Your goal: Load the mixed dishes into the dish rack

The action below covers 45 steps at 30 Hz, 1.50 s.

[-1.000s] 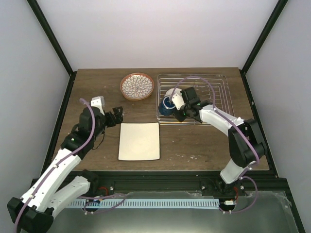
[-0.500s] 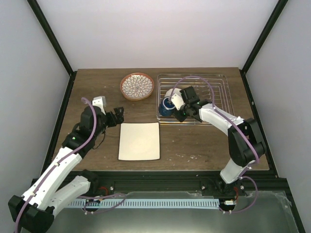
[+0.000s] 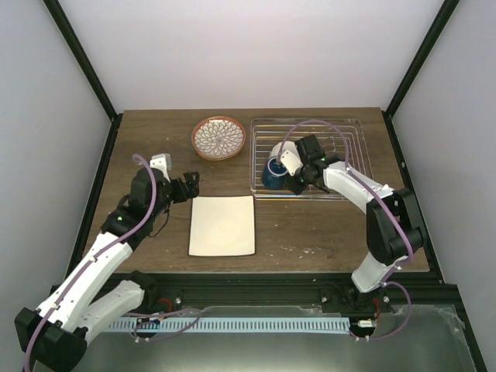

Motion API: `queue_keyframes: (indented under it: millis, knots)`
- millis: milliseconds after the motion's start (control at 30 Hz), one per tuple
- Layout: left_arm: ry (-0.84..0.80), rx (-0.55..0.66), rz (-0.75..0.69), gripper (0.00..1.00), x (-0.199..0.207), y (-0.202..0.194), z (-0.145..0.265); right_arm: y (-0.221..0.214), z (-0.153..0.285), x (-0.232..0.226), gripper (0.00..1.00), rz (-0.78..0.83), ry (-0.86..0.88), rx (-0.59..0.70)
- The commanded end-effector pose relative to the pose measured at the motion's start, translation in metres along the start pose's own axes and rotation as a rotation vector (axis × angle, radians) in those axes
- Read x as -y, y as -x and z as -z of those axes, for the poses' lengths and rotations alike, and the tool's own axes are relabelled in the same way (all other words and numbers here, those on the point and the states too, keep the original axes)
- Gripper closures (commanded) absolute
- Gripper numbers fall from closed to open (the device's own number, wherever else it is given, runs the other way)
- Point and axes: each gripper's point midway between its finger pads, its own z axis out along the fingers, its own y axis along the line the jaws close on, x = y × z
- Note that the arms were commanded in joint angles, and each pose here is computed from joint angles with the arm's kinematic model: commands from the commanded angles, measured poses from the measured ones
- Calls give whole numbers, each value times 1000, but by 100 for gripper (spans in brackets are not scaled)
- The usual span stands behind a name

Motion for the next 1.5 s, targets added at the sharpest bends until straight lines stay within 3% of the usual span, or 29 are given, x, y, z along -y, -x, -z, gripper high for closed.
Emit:
queue_keyframes:
  millis: [0, 233, 500, 833, 1267, 1467]
  knots:
    - [-26, 29, 5, 0, 8, 13, 4, 5, 5, 2, 99, -3, 14, -10]
    - [-24, 26, 4, 0, 8, 13, 3, 8, -5, 6, 91, -21, 17, -24]
    - [-26, 20, 4, 0, 9, 12, 1, 11, -3, 7, 70, -30, 12, -16]
    - [-8, 14, -17, 0, 7, 13, -5, 19, 14, 11, 63, -57, -23, 26]
    - [130, -118, -84, 0, -12, 8, -61, 21, 66, 38, 53, -193, -251, 93]
    - [199, -189, -104, 0, -27, -11, -90, 41, 93, 5, 50, -167, -305, 179]
